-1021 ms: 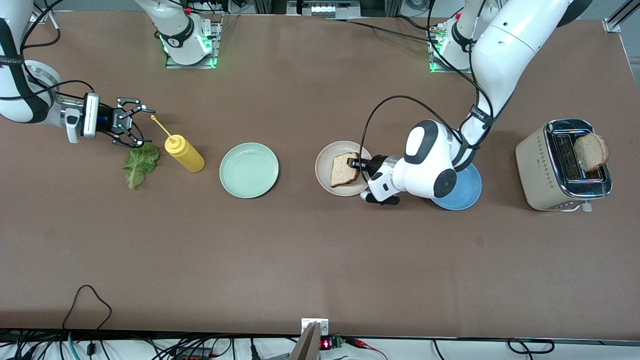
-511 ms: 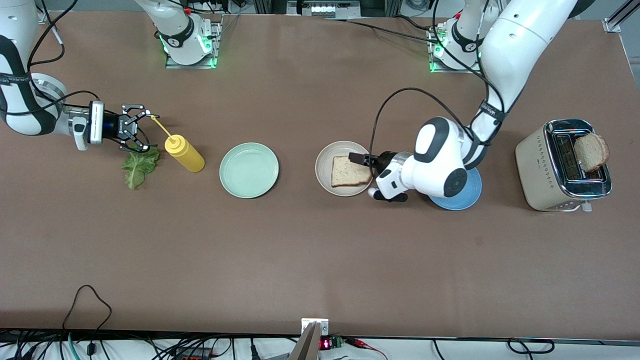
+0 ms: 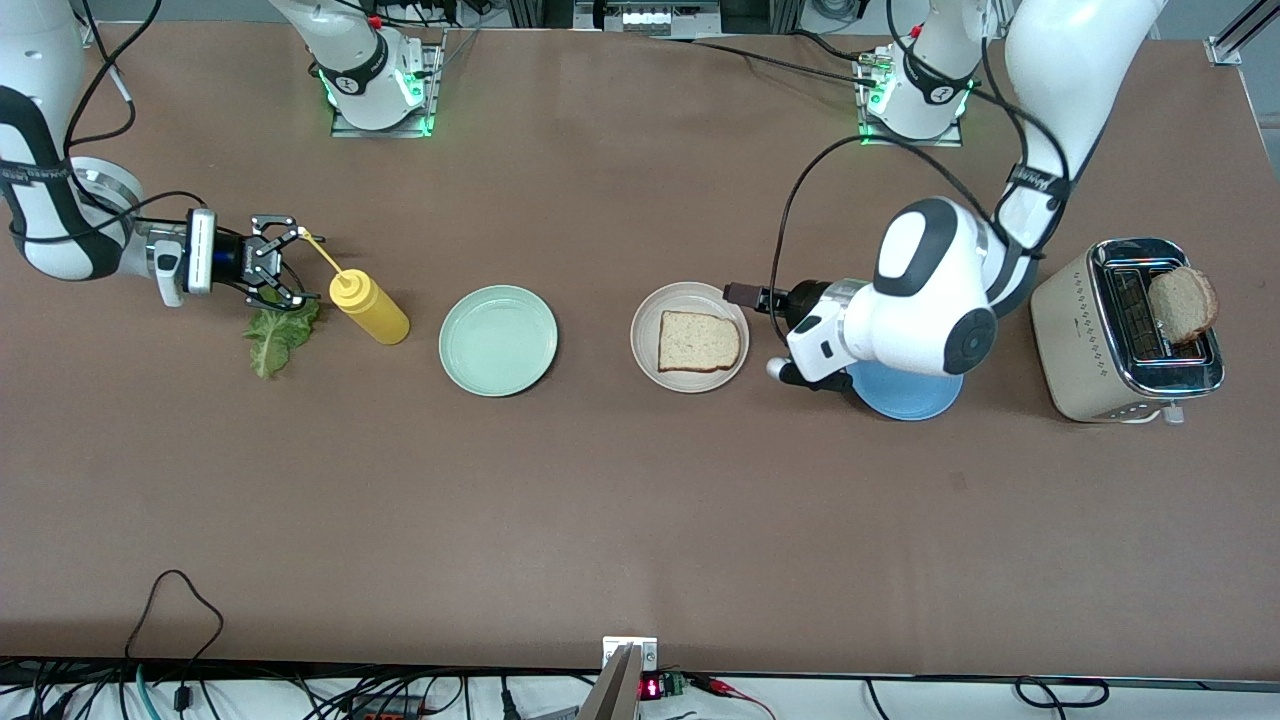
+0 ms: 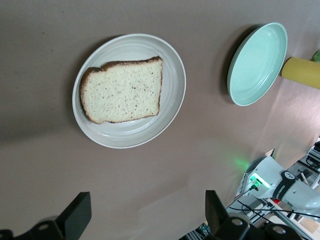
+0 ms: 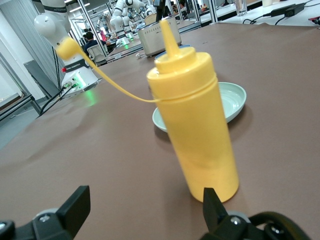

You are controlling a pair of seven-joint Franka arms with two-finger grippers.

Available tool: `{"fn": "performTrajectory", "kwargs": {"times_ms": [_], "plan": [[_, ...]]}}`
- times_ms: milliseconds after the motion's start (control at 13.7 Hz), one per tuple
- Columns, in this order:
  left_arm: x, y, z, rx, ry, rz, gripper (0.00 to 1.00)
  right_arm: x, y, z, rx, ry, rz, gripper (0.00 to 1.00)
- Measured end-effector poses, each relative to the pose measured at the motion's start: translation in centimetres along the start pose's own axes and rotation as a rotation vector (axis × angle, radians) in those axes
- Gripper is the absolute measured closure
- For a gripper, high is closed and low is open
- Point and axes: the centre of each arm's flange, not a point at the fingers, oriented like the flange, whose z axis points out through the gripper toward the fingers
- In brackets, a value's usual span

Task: Make sandwich in beige plate with both arms
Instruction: 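Grasp the yellow bottle with the right gripper while the left gripper withdraws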

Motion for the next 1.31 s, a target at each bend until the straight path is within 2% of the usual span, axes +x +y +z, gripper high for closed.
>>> {"fn": "performTrajectory", "kwargs": {"times_ms": [365,583,656,802,1021,1313], "plan": [[-1.8,-3.9,-8.9,0.207,0.146,-0.039,0.00,1.2,4.8,2.9,0.008,0.002,-0.056,0.00],[-3.8,-4.9,-14.2,0.400,0.254,-0.034,0.00,1.6,5.6,4.8,0.007,0.022,-0.058,0.00],[-4.7,-5.1,-16.3,0.444,0.285,-0.040,0.00,1.5,5.7,5.3,0.009,0.026,-0.056,0.00],[-6.4,-5.6,-22.1,0.464,0.350,-0.076,0.00,1.2,5.8,5.9,0.017,0.027,-0.052,0.00],[-9.1,-7.4,-30.4,0.446,0.453,-0.137,0.00,1.2,5.9,6.3,0.016,0.033,-0.053,0.00],[-9.8,-8.4,-32.7,0.454,0.489,-0.151,0.00,2.0,6.2,7.5,0.019,0.042,-0.063,0.03]]}}
